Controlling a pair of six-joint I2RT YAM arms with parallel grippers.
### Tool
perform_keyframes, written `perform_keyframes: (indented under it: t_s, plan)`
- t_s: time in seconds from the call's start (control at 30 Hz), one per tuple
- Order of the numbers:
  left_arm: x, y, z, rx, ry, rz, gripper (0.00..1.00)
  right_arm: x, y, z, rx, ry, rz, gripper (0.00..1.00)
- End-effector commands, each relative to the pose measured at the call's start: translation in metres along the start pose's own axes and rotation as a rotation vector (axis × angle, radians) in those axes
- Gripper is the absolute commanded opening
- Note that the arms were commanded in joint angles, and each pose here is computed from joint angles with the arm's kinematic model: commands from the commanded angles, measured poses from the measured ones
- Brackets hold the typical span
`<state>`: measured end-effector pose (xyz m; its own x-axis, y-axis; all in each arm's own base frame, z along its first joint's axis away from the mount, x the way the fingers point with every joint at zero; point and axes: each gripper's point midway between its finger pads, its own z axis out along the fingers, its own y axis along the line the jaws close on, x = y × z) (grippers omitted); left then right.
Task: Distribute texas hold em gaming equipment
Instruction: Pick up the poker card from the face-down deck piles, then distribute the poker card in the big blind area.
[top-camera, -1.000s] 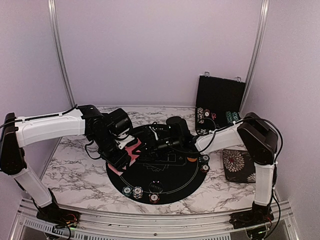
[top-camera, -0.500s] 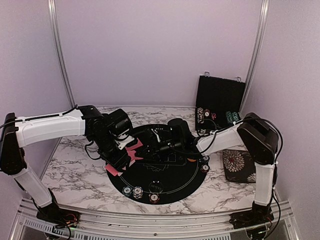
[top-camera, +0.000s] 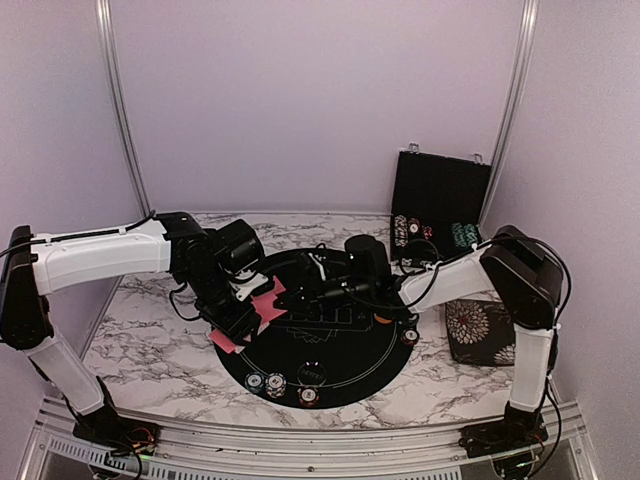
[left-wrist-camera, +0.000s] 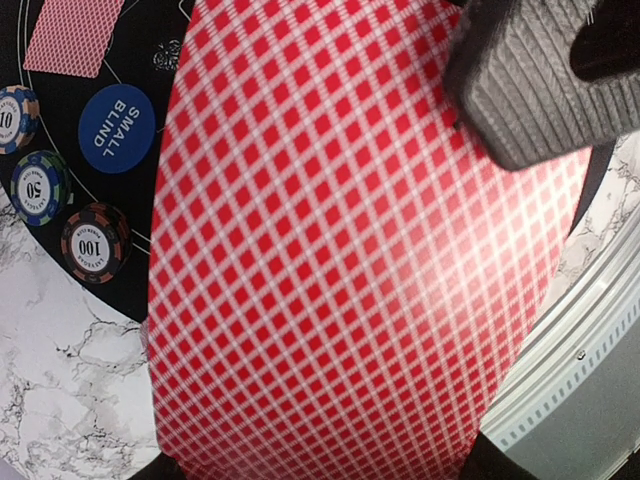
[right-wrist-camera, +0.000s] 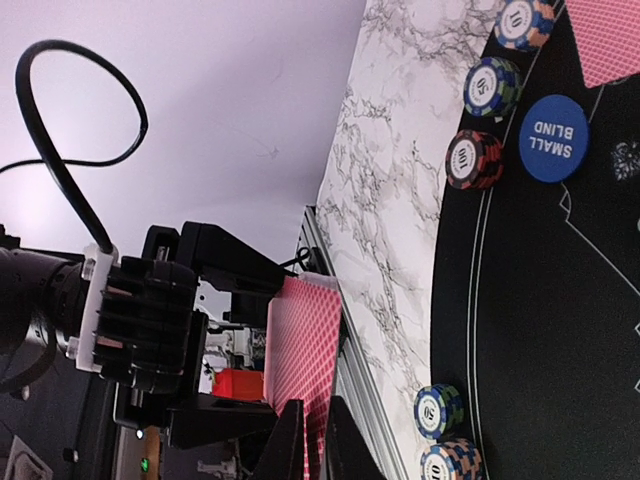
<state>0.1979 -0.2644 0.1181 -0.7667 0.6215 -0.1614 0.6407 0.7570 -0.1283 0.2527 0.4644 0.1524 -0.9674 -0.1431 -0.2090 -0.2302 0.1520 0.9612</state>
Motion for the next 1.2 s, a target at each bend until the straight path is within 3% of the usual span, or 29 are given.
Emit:
perform_keyframes:
  t_s: [0.0, 0.27, 0.63, 1.17]
  plan:
    - [0.009, 0.001, 0.001, -0.003, 0.034, -0.003, 0.57, -0.009, 0.026, -0.013, -0.101, -0.036, -0.004, 0.06]
    - [0.012, 0.004, 0.006, -0.003, 0.060, -0.018, 0.57, -0.015, 0.030, -0.030, -0.129, -0.071, 0.010, 0.00]
    - [0.014, 0.013, 0.012, -0.001, 0.089, -0.069, 0.57, -0.024, 0.022, -0.064, -0.111, -0.131, 0.016, 0.00]
    - [0.010, 0.017, 0.016, 0.006, 0.098, -0.081, 0.57, -0.021, -0.039, -0.136, 0.034, -0.241, 0.075, 0.00]
